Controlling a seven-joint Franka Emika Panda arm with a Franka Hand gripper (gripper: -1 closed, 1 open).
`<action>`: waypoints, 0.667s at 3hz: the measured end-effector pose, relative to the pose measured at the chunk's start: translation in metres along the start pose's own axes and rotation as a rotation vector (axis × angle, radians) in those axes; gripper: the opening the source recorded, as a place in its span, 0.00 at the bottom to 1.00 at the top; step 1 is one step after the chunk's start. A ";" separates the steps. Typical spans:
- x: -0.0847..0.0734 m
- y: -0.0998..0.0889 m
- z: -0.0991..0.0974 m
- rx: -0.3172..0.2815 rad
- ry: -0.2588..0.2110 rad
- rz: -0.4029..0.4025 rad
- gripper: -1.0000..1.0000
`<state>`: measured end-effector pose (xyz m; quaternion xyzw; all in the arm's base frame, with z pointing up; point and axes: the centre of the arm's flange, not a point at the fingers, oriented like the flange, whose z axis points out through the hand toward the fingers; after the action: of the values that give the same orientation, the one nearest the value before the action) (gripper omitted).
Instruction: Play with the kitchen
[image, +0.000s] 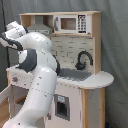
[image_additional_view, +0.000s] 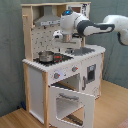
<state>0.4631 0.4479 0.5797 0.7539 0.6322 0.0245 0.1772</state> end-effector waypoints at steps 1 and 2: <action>0.012 0.001 0.004 0.018 -0.014 -0.008 1.00; 0.021 0.001 0.005 0.038 -0.029 -0.011 1.00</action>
<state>0.4695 0.4671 0.5714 0.7540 0.6340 0.0008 0.1719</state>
